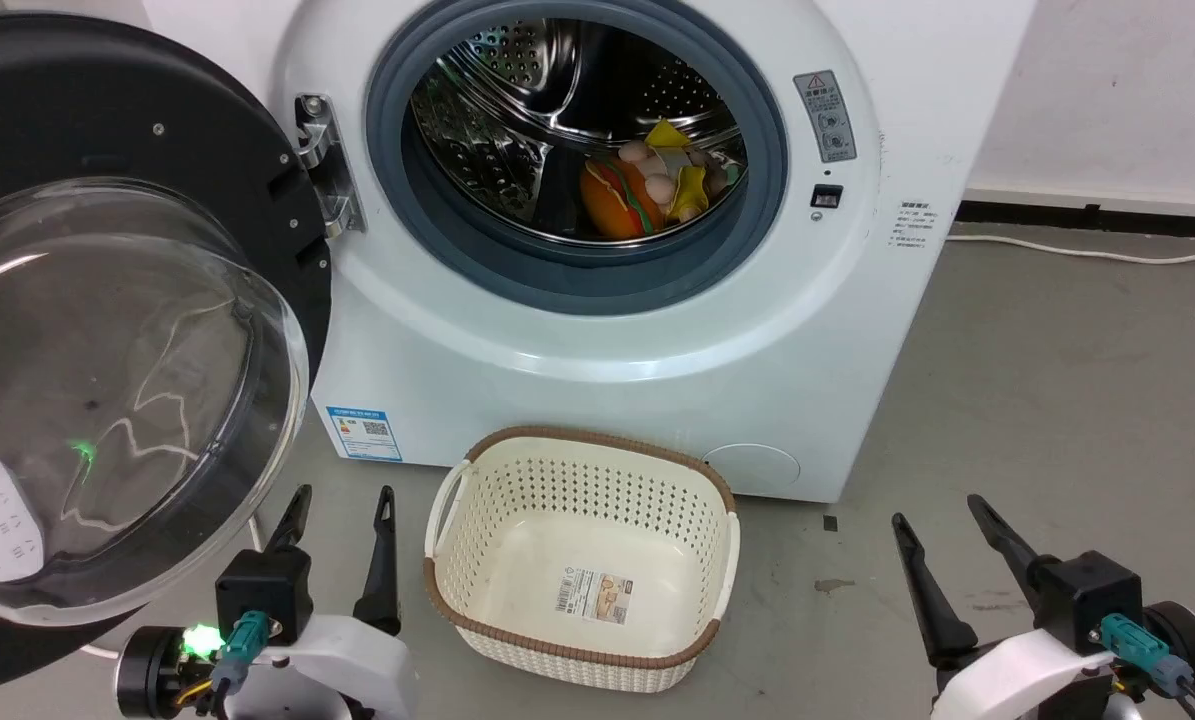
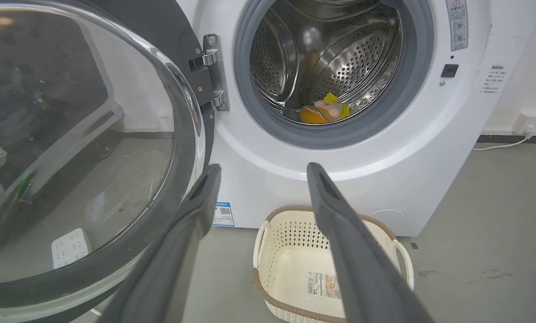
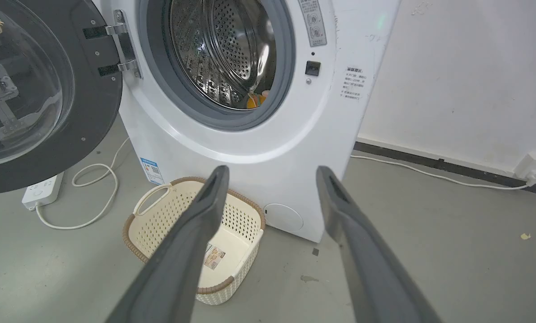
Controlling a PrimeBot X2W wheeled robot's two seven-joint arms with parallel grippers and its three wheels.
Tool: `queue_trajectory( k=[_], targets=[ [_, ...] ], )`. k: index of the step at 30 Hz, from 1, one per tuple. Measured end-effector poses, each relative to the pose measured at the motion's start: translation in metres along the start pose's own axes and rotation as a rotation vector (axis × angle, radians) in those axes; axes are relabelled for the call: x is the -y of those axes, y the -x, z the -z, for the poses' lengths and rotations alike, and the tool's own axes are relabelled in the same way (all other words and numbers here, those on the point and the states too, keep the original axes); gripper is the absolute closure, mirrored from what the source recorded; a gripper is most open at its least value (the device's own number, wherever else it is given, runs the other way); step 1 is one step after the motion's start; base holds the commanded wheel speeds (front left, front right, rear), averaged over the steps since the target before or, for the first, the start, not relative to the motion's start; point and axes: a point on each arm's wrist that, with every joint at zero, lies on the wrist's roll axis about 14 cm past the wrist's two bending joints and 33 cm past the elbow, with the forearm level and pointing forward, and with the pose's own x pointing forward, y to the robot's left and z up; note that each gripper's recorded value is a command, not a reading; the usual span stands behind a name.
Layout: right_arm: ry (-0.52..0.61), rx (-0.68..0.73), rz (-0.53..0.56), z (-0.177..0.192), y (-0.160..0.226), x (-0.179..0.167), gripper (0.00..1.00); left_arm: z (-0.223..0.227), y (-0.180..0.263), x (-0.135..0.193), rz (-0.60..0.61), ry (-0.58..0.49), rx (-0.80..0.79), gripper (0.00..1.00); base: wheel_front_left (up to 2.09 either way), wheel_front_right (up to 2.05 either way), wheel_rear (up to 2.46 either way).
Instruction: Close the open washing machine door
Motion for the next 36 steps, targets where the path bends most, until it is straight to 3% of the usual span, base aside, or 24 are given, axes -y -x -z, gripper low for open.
queue_trajectory(
  k=[12,13,14,25,31,36],
  targets=[
    [-0.036,0.015,-0.002,0.001,0.0,-0.001,0.0,0.001,0.0,0.003,0.01,0.037,0.013,0.0,0.0,0.0,0.0],
    [-0.04,0.015,-0.003,0.001,0.001,-0.001,0.0,0.001,0.0,0.003,0.01,0.042,0.013,0.53,0.0,0.0,0.0],
    [-0.044,0.017,-0.004,0.001,0.001,-0.001,0.0,0.0,0.0,0.003,0.01,0.045,0.016,1.0,0.0,0.0,0.0],
    [-0.081,0.019,-0.017,0.005,0.0,-0.006,0.0,-0.005,0.005,-0.008,-0.025,0.161,0.047,1.0,0.0,0.0,0.0],
    [-0.102,0.016,-0.037,0.009,-0.004,-0.013,0.0,-0.016,0.011,-0.037,-0.109,0.234,0.1,1.0,0.0,0.0,0.0],
    [-0.123,0.009,-0.074,0.013,-0.011,-0.025,0.0,-0.025,0.026,-0.082,-0.244,0.286,0.157,1.0,0.0,0.0,0.0]
  ],
)
